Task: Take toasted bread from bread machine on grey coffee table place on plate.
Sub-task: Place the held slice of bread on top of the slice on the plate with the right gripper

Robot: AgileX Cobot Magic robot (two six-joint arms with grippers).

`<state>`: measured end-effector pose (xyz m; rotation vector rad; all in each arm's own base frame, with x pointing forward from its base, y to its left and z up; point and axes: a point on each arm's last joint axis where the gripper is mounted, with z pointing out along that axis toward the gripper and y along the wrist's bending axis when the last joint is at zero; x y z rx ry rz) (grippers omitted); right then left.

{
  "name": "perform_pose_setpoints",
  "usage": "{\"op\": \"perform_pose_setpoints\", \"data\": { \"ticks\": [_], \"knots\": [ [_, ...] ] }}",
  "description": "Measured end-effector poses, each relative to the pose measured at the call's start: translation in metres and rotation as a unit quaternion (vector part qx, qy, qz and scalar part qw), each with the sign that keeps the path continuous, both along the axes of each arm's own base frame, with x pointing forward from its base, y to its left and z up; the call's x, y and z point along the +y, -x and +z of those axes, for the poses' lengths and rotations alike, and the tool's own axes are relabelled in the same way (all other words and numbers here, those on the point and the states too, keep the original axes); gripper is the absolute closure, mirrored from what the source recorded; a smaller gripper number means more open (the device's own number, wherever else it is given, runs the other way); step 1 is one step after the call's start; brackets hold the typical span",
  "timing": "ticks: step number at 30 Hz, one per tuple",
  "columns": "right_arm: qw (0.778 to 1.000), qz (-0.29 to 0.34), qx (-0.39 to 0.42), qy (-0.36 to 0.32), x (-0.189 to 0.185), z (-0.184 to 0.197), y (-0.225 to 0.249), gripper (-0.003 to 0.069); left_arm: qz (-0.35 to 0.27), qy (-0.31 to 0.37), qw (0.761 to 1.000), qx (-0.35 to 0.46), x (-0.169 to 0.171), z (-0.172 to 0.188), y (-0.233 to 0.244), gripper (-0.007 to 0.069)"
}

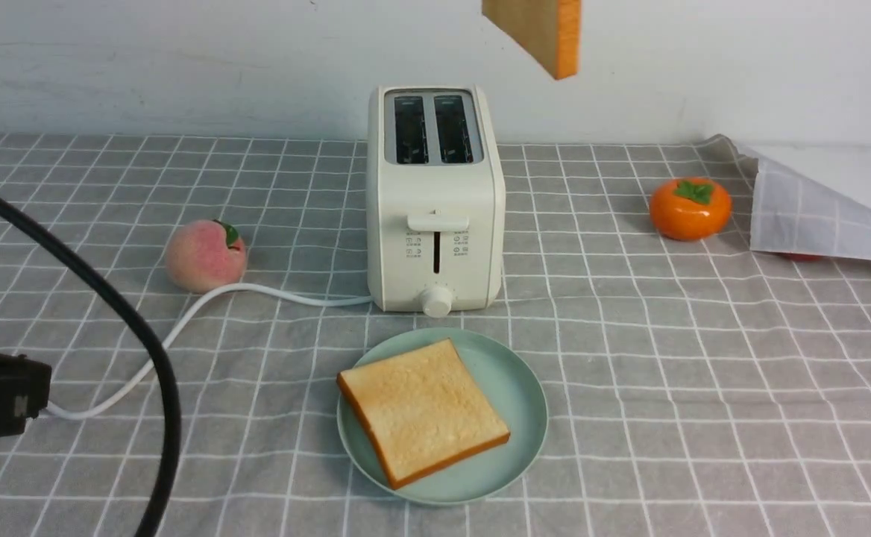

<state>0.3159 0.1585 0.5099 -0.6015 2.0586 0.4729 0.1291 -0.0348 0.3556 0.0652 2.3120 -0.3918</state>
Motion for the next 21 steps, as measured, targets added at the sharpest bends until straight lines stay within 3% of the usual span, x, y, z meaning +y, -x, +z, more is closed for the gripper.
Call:
{"op": "perform_pose_setpoints", "data": {
  "ticks": [3,8,14,21],
  "knots": [
    [0.999,0.004,0.050,-0.009,-0.019,-0.004,0.015,0.0562,0.001,0.001,1.000,-0.001,0.000,0.000,0.000,0.0639],
    [0.972,0.067,0.206,-0.090,-0.041,-0.077,0.019,0.0562,0.008,0.008,1.000,0.002,0.000,0.000,0.000,0.0639],
    [0.922,0.144,0.324,-0.158,-0.022,-0.177,0.017,0.0562,0.009,0.007,1.000,0.002,0.000,0.000,0.000,0.0639],
    [0.912,0.115,0.330,-0.214,-0.002,-0.246,-0.017,0.0562,0.010,0.003,1.000,0.003,0.001,0.000,0.000,0.0639]
  ]
}}
